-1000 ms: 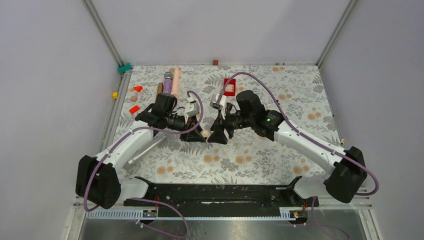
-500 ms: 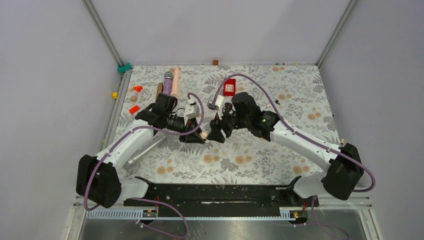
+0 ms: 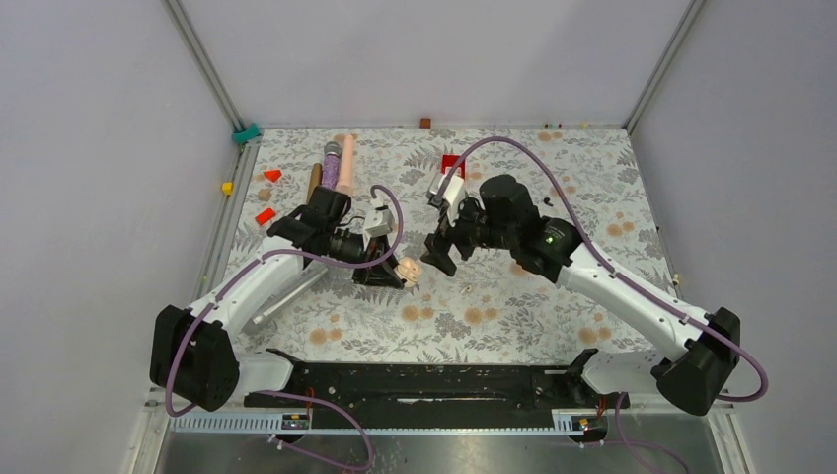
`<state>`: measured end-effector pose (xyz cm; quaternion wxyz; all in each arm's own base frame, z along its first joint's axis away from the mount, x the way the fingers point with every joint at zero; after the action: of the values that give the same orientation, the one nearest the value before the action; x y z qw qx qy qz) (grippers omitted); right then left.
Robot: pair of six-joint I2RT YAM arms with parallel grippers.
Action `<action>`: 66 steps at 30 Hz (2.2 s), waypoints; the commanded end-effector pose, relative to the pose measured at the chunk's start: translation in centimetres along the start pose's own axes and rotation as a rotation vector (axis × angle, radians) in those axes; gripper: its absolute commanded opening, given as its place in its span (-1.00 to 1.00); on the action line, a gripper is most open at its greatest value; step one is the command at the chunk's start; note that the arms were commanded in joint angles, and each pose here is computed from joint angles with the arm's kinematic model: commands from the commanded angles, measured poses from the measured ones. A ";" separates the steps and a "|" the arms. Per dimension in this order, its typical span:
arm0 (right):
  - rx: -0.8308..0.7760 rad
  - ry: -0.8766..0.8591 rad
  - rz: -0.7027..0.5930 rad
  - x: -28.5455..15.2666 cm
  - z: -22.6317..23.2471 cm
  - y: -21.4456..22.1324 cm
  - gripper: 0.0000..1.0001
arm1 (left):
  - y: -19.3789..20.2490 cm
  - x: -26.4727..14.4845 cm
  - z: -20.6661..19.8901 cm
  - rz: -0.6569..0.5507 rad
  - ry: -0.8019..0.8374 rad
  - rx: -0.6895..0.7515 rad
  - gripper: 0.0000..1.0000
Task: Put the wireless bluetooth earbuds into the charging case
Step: Open the charging case, then pick up the earbud from the center of the board.
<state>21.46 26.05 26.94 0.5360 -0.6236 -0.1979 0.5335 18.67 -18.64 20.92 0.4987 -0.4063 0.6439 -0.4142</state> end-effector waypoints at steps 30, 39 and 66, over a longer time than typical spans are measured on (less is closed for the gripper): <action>0.624 0.027 0.535 2.8 -7.8 16.2 0.38 | -2.0 -0.4 -0.3 -0.041 0.004 0.108 -1.00; 0.743 0.003 0.614 4.2 -8.1 17.4 0.36 | -2.0 -0.4 -0.2 -0.034 -0.003 0.107 -1.00; 0.786 0.124 0.762 4.8 -9.6 19.1 0.10 | -2.0 -0.5 0.0 -0.024 0.001 0.105 -1.00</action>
<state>25.13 19.51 7.00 0.5211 -0.4247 0.2615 0.6926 18.42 -18.48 21.24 0.5017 -0.3997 0.6430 -0.4185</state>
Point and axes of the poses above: each gripper's point midway between its finger pads, its own x axis out along the fingers, its own z axis along the line the jaws close on, y = z × x, the point moved 6 cm from there along -x, back along the fingers, and after that the axes turned 10 degrees about x, right-handed, at the moved point
